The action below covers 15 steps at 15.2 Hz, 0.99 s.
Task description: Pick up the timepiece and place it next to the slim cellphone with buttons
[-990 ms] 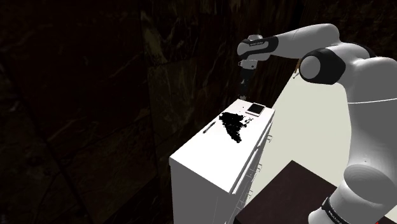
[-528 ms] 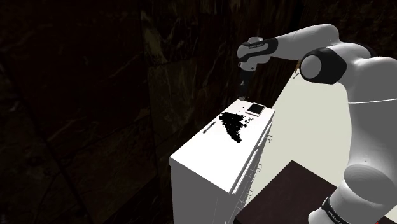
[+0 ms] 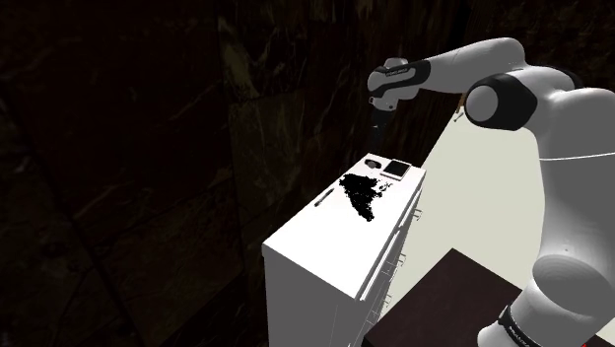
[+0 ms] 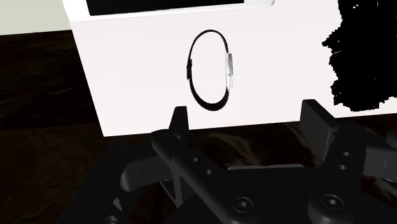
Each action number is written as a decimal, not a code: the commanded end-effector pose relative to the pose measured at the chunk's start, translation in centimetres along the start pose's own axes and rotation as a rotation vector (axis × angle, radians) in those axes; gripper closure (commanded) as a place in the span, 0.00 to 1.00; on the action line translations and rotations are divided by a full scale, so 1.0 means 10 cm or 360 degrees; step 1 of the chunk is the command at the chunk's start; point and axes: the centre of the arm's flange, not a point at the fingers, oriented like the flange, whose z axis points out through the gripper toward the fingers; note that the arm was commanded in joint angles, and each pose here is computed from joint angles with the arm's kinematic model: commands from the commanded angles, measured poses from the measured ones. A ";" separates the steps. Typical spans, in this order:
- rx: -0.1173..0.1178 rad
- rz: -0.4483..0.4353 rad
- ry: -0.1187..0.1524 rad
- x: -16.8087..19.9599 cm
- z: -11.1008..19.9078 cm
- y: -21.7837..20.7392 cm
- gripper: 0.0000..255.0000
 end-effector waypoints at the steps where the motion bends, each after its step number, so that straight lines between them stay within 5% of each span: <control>1: 0.0052 0.0003 -0.0078 0.02 0.41 0.01 0.00; 3: 0.0054 0.0002 -0.0080 0.08 0.46 0.00 0.00; 7: 0.0054 0.0002 -0.0080 0.10 -0.04 0.02 0.00; 15: 0.0054 0.0002 -0.0080 0.10 -0.04 0.02 0.00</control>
